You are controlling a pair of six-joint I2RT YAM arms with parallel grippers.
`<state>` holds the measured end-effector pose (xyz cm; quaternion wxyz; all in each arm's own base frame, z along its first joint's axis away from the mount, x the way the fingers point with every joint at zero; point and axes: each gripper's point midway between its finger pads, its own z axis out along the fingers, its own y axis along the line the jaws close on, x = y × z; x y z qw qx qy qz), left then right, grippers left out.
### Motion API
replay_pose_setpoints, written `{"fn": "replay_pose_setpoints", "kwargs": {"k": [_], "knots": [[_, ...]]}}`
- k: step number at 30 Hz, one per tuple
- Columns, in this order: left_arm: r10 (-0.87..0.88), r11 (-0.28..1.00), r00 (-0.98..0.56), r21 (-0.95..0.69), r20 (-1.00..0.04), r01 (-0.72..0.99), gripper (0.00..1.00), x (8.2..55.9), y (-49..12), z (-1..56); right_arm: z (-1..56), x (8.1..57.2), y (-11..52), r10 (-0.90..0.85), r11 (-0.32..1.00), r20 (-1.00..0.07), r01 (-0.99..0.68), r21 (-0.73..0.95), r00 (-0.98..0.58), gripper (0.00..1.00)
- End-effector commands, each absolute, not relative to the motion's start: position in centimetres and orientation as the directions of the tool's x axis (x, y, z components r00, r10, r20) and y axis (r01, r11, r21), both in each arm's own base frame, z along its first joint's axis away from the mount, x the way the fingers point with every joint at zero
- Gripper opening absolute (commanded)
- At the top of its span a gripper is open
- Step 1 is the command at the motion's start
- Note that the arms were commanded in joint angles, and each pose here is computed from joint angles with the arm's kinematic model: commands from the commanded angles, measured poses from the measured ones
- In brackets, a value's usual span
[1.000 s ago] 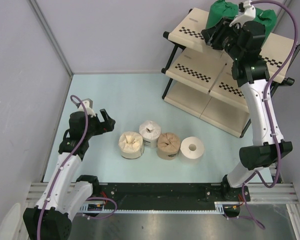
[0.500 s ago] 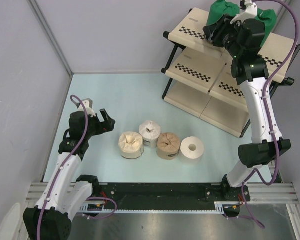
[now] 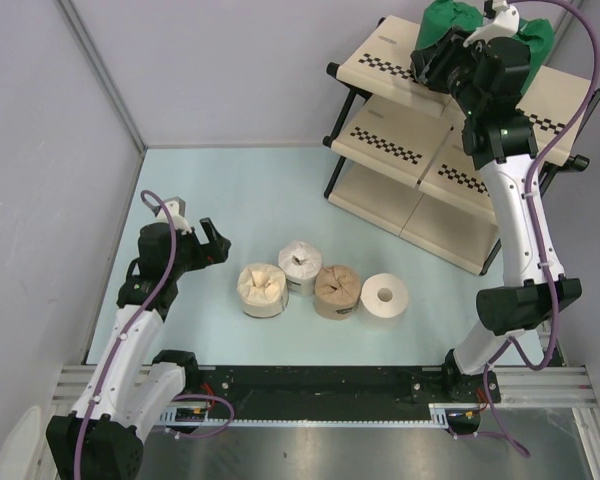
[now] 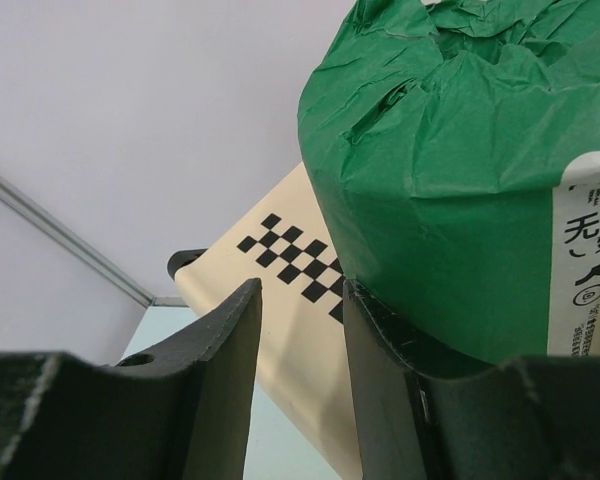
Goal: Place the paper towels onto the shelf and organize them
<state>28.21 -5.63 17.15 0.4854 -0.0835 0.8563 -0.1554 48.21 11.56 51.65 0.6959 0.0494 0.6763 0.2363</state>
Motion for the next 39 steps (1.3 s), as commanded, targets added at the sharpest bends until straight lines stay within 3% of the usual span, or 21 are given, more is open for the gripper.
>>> {"fn": "replay_pose_setpoints", "kwargs": {"k": [1,9,13,19,24,31,35,39], "knots": [[-0.304,0.932,-0.489,-0.362,-0.817,0.026,1.00,28.6,-5.8,18.2,54.0,48.5,10.6,0.389,0.898,-0.919,-0.247,0.364,0.063,0.43],[-0.306,0.932,-0.489,-0.363,-0.817,0.024,1.00,28.6,-5.8,18.2,53.6,49.5,10.8,0.377,0.902,-0.924,-0.249,0.352,0.058,0.43],[-0.304,0.932,-0.491,-0.361,-0.816,0.024,1.00,28.6,-5.8,18.1,54.6,48.6,12.6,0.371,0.872,-0.926,-0.367,0.323,0.065,0.44],[-0.306,0.932,-0.489,-0.363,-0.817,0.024,1.00,28.6,-5.8,18.2,57.1,44.1,16.1,0.371,0.769,-0.926,-0.581,0.264,0.071,0.48],[-0.306,0.931,-0.488,-0.364,-0.818,0.026,1.00,28.6,-5.8,18.2,57.5,37.6,17.8,0.358,0.723,-0.933,-0.643,0.251,0.038,0.52],[-0.304,0.929,-0.501,-0.368,-0.810,0.030,1.00,28.7,-6.0,17.9,48.4,30.3,23.1,0.282,0.673,-0.944,-0.665,0.323,-0.173,0.62],[-0.304,0.930,-0.499,-0.367,-0.811,0.029,1.00,28.6,-6.0,17.9,38.9,25.9,27.9,0.090,0.662,-0.923,-0.670,0.336,-0.373,0.70],[-0.304,0.929,-0.501,-0.368,-0.810,0.030,1.00,28.6,-6.0,17.9,30.8,24.4,29.5,-0.071,0.745,-0.865,-0.603,0.285,-0.497,0.78]]}}
